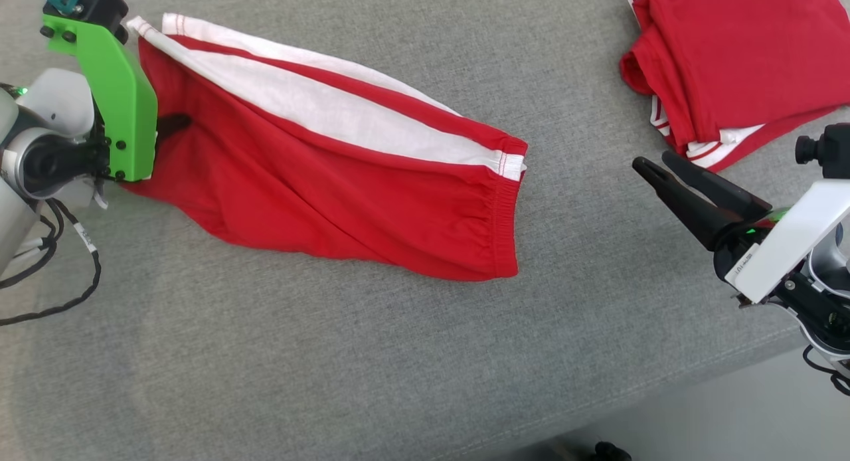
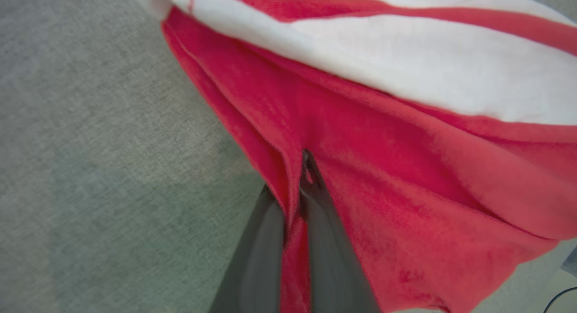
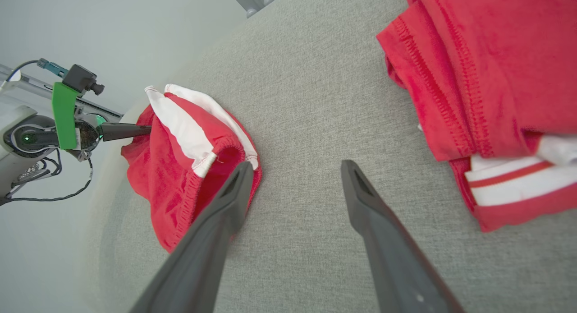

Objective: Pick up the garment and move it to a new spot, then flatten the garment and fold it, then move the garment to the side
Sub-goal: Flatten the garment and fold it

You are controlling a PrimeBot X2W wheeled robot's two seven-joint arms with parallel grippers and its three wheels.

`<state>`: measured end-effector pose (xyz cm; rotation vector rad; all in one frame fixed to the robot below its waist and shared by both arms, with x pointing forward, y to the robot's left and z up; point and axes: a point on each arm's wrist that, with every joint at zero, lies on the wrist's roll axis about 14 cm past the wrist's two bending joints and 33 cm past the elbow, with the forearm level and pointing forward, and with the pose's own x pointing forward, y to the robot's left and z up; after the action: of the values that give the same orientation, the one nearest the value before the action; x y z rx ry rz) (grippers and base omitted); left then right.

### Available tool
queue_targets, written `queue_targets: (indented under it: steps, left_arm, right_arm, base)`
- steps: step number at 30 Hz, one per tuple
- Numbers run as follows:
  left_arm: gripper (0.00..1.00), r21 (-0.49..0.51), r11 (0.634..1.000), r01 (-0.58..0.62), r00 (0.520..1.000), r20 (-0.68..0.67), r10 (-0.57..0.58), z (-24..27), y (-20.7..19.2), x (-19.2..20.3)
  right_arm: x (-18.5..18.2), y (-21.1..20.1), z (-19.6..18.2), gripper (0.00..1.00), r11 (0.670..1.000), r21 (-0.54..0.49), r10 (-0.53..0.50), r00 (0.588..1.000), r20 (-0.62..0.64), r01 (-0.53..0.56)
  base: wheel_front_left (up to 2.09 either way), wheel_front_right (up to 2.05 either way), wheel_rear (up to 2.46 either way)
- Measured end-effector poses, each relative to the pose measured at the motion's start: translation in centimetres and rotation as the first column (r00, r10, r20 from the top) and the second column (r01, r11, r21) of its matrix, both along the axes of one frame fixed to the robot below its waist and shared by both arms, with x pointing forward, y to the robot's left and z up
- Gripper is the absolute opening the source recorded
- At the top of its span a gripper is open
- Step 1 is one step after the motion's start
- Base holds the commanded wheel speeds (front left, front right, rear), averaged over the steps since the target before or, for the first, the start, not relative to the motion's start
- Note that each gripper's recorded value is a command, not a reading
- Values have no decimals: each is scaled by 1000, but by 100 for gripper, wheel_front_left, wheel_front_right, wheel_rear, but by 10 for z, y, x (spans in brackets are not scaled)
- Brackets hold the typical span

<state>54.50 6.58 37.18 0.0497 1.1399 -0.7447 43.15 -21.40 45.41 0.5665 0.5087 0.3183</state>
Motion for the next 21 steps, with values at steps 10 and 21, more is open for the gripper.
queue_targets:
  steps: [10, 21]
  left_arm:
    - [0, 39, 998, -39, 997, -69, 42, 17, 28, -39]
    - [0, 15, 992, -123, 984, -125, 124, 36, 56, -98]
  right_arm:
    - [-7, 20, 4, 100, 999, 28, 46, 999, -4, -45]
    - [-24, 42, 16, 100, 993, 70, 91, 996, 6, -91]
  base:
    - [0, 0, 0]
    - [0, 0, 0]
